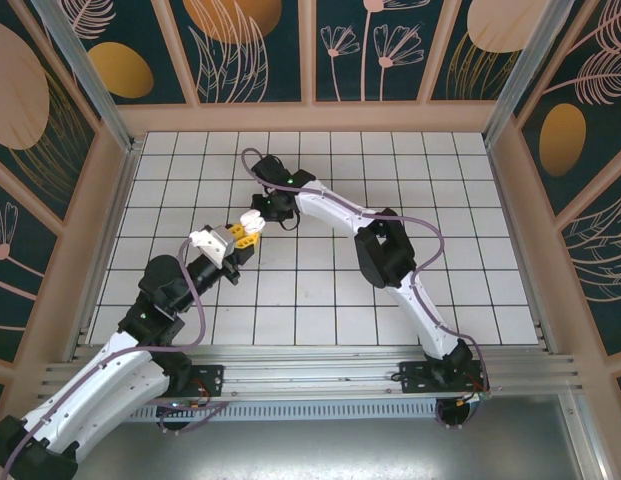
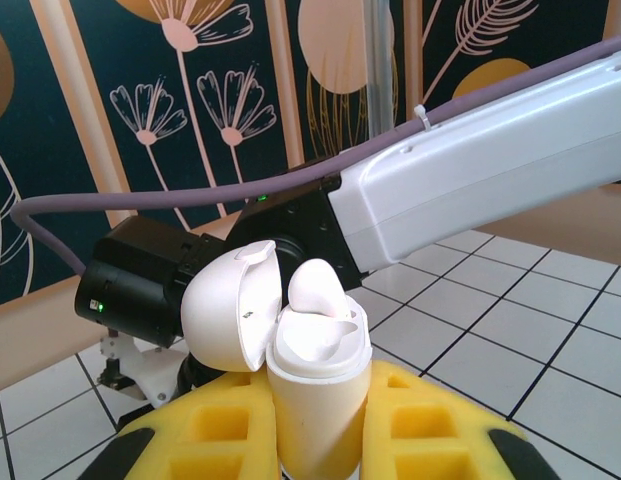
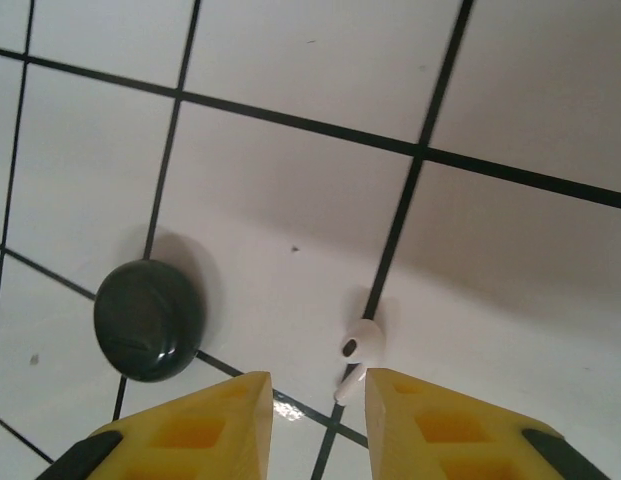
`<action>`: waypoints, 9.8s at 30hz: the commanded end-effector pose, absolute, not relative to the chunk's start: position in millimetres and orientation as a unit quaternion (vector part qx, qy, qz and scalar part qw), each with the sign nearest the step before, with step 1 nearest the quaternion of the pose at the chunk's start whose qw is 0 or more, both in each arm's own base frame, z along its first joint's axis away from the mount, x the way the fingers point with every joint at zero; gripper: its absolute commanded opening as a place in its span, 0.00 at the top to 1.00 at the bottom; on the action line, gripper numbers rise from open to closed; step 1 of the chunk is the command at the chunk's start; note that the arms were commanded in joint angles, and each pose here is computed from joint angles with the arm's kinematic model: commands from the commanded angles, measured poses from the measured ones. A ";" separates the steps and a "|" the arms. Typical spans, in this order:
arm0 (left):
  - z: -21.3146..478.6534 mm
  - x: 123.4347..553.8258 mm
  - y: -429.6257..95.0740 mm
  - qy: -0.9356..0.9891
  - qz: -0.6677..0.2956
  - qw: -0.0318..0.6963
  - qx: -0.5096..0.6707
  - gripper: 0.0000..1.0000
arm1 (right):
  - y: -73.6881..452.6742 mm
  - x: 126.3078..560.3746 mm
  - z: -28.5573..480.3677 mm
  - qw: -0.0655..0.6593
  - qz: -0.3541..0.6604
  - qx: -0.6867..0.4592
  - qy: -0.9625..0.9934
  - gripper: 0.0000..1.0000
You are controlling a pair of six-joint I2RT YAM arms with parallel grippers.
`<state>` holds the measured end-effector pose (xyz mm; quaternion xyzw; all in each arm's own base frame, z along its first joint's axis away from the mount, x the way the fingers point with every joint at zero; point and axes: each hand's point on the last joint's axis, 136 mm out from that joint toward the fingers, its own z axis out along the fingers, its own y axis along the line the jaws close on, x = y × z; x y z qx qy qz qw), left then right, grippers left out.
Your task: Insert the wireless bluetooth earbuds into the charging case
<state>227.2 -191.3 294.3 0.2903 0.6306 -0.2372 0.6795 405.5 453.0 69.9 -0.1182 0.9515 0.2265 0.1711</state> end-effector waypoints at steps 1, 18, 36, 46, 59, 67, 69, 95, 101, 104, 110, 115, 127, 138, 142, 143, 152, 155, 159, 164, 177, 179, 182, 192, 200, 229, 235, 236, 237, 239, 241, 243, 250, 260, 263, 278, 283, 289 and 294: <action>293.2 226.5 -190.3 0.626 -0.232 0.685 0.292 1.00 | 448.0 403.7 59.6 0.169 0.202 -0.079 0.961 0.70; 291.4 222.8 -191.3 0.624 -0.236 0.682 0.299 1.00 | 456.3 397.3 28.2 0.171 0.182 -0.056 0.967 0.68; 288.5 220.5 -191.5 0.624 -0.241 0.680 0.300 1.00 | 460.0 402.9 8.1 0.172 0.167 -0.060 0.969 0.67; 285.9 221.0 -190.8 0.626 -0.239 0.680 0.299 1.00 | 452.5 400.9 6.2 0.175 0.141 -0.077 0.971 0.74; 279.4 222.9 -193.8 0.631 -0.249 0.673 0.295 1.00 | 417.0 402.2 57.2 0.226 0.097 -0.112 0.963 0.84; 275.7 223.3 -203.0 0.630 -0.279 0.662 0.294 1.00 | 372.3 402.4 101.9 0.275 0.061 -0.113 0.953 0.86; 273.8 224.1 -206.5 0.631 -0.289 0.657 0.294 1.00 | 359.2 400.7 118.1 0.295 0.051 -0.113 0.948 0.86; 291.8 265.7 -265.4 0.635 -0.413 0.597 0.264 1.00 | 318.7 310.6 351.3 0.548 0.191 -0.146 0.801 0.85; 297.8 271.5 -271.8 0.633 -0.428 0.592 0.256 1.00 | 331.6 289.7 361.9 0.560 0.216 -0.187 0.778 0.85; 302.4 271.6 -271.8 0.629 -0.435 0.594 0.251 1.00 | 336.7 282.9 359.0 0.556 0.229 -0.207 0.772 0.85; 310.6 270.4 -269.7 0.624 -0.440 0.599 0.243 1.00 | 340.7 273.7 361.1 0.551 0.255 -0.223 0.763 0.85; 313.5 271.4 -269.3 0.625 -0.442 0.598 0.238 1.00 | 342.6 272.5 362.7 0.544 0.265 -0.222 0.765 0.85; 321.2 270.1 -268.7 0.621 -0.445 0.600 0.236 1.00 | 351.7 275.7 350.2 0.525 0.256 -0.232 0.778 0.85; 328.5 270.7 -267.8 0.617 -0.444 0.606 0.235 1.00 | 348.6 274.8 341.4 0.516 0.240 -0.243 0.786 0.85; 328.3 269.4 -267.5 0.616 -0.445 0.605 0.235 1.00 | 345.4 273.9 342.3 0.515 0.233 -0.247 0.787 0.85; 328.1 269.4 -267.0 0.616 -0.445 0.606 0.235 1.00 | 345.3 273.8 342.6 0.515 0.232 -0.248 0.787 0.85; 329.7 267.1 -267.2 0.613 -0.448 0.606 0.237 1.00 | 341.3 275.0 343.5 0.516 0.215 -0.258 0.788 0.85; 330.0 267.2 -267.1 0.613 -0.447 0.607 0.237 1.00 | 341.7 274.2 342.7 0.513 0.214 -0.264 0.788 0.85; 329.8 267.2 -266.7 0.613 -0.447 0.607 0.237 1.00 | 341.0 273.6 340.9 0.510 0.211 -0.270 0.789 0.85; 330.1 267.2 -266.4 0.613 -0.446 0.608 0.236 1.00 | 341.9 270.3 340.0 0.503 0.214 -0.280 0.789 0.85; 332.7 266.1 -266.0 0.610 -0.449 0.609 0.236 1.00 | 358.4 263.4 325.9 0.461 0.230 -0.310 0.799 0.85; 333.1 265.6 -265.5 0.610 -0.447 0.610 0.237 1.00 | 358.7 263.8 321.5 0.455 0.225 -0.312 0.803 0.85; 334.1 265.6 -263.8 0.609 -0.444 0.614 0.236 1.00 | 357.0 264.4 318.1 0.448 0.220 -0.309 0.809 0.85; 338.7 265.8 -264.5 0.605 -0.441 0.618 0.240 1.00 | 353.4 264.0 326.4 0.450 0.227 -0.290 0.814 0.78; 335.6 267.4 -264.8 0.610 -0.437 0.616 0.241 1.00 | 352.6 265.9 336.1 0.458 0.233 -0.280 0.811 0.74; 321.3 266.6 -268.2 0.617 -0.413 0.612 0.274 1.00 | 344.2 268.0 379.7 0.476 0.271 -0.251 0.799 0.65; 307.7 259.3 -273.6 0.610 -0.389 0.607 0.329 1.00 | 335.0 259.5 383.3 0.435 0.308 -0.287 0.796 0.69; 306.0 257.4 -274.7 0.607 -0.387 0.606 0.339 1.00 | 332.2 258.6 385.8 0.429 0.312 -0.294 0.795 0.70; 302.7 255.3 -276.2 0.604 -0.386 0.603 0.349 1.00 | 329.3 257.5 388.6 0.425 0.313 -0.299 0.795 0.71; 298.5 250.7 -279.4 0.598 -0.387 0.598 0.368 1.00 | 323.8 256.7 394.1 0.420 0.315 -0.306 0.794 0.72; 295.0 247.6 -281.8 0.592 -0.389 0.594 0.382 1.00 | 321.5 254.3 394.8 0.410 0.317 -0.312 0.796 0.73; 290.7 245.1 -284.0 0.587 -0.392 0.589 0.393 1.00 | 322.0 249.7 391.4 0.398 0.320 -0.321 0.798 0.74; 281.3 242.6 -288.8 0.584 -0.395 0.579 0.411 1.00 | 323.8 247.7 349.5 0.350 0.300 -0.336 0.821 0.78; 277.6 239.0 -290.9 0.579 -0.398 0.571 0.423 1.00 | 319.3 243.5 321.1 0.314 0.270 -0.363 0.835 0.84; 277.1 238.5 -291.6 0.579 -0.400 0.569 0.425 1.00 | 318.4 242.0 317.1 0.305 0.266 -0.368 0.837 0.83; 273.7 236.5 -290.8 0.580 -0.399 0.567 0.428 1.00 | 327.9 234.9 307.2 0.287 0.262 -0.389 0.835 0.78; 272.2 236.2 -289.8 0.582 -0.397 0.567 0.427 1.00 | 320.6 243.6 326.2 0.327 0.251 -0.367 0.834 0.79; 272.6 237.0 -289.3 0.583 -0.400 0.568 0.421 1.00 | 312.7 237.5 353.7 0.367 0.282 -0.343 0.817 0.80; 272.2 236.7 -290.5 0.584 -0.405 0.564 0.420 1.00 | 319.1 223.5 345.0 0.340 0.312 -0.352 0.814 0.80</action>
